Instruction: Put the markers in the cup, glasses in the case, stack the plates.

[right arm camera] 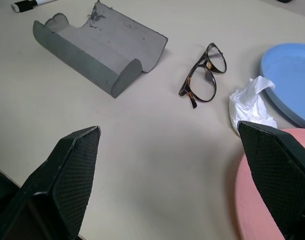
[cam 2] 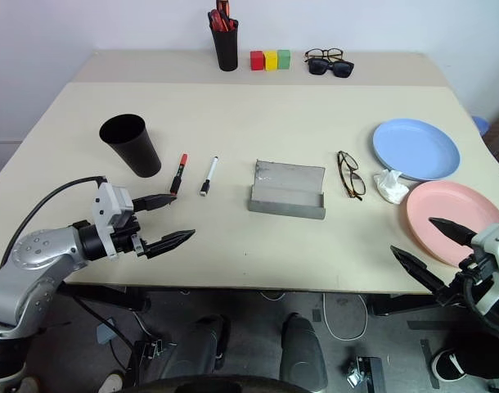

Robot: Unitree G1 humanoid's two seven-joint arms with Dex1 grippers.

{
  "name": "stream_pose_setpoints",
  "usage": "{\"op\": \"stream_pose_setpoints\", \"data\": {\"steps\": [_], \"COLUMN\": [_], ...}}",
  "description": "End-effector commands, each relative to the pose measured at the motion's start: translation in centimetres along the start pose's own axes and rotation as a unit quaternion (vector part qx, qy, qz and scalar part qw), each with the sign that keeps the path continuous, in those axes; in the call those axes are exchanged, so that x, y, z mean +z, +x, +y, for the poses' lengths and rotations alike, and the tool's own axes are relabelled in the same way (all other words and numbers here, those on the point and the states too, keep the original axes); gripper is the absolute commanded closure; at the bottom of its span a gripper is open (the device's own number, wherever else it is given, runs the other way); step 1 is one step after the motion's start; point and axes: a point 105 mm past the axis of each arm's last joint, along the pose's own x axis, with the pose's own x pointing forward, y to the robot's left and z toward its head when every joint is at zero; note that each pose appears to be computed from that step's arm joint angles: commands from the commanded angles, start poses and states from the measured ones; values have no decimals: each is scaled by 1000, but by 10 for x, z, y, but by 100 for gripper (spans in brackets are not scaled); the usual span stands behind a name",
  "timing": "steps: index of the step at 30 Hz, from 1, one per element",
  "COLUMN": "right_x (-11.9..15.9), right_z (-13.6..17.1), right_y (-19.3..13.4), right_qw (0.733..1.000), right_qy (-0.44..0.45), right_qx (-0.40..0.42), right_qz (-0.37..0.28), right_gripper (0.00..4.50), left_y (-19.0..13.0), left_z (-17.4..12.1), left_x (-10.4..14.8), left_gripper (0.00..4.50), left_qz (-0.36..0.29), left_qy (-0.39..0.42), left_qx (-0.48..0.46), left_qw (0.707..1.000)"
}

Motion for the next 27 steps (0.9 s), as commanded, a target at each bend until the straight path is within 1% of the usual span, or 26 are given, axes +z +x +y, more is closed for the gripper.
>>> {"op": "stream_pose_setpoints", "data": {"steps": [1, 10, 13, 14, 18, 20, 22, 23, 25, 27], "right_x": [11, 14, 19, 22, 39, 47, 53, 55, 58, 55], "right_z": [-2, -2, 1, 2, 6, 10, 12, 13, 14, 16], "right_y": [-2, 4, 12, 17, 39, 50, 58, 62, 67, 72], "right_qw": [1000, 999, 997, 996, 988, 981, 975, 971, 967, 963], "right_qy": [-26, -35, -58, -66, -77, -68, -59, -52, -44, -48], "right_qx": [-2, 11, 32, 45, 102, 142, 171, 185, 202, 221], "right_qz": [-7, -12, -28, -42, -91, -113, -132, -140, -150, -146], "right_gripper": [2, 2, 2, 2, 2, 2, 2, 2, 2, 2], "left_y": [1, 2, 6, 8, 28, 40, 51, 56, 63, 72], "left_z": [-3, -2, 1, 2, 7, 15, 18, 19, 21, 25], "left_x": [10, 11, 13, 14, 17, 16, 19, 23, 29, 30], "left_gripper": [0, 0, 0, 0, 0, 0, 0, 0, 0, 0], "left_qz": [-13, -18, -25, -30, -11, 17, 32, 29, 26, 37], "left_qy": [14, 1, -17, -35, -88, -99, -116, -131, -150, -171], "left_qx": [-3, 7, 18, 24, 55, 94, 108, 115, 126, 143], "left_qw": [1000, 1000, 999, 999, 995, 991, 987, 984, 980, 974]}}
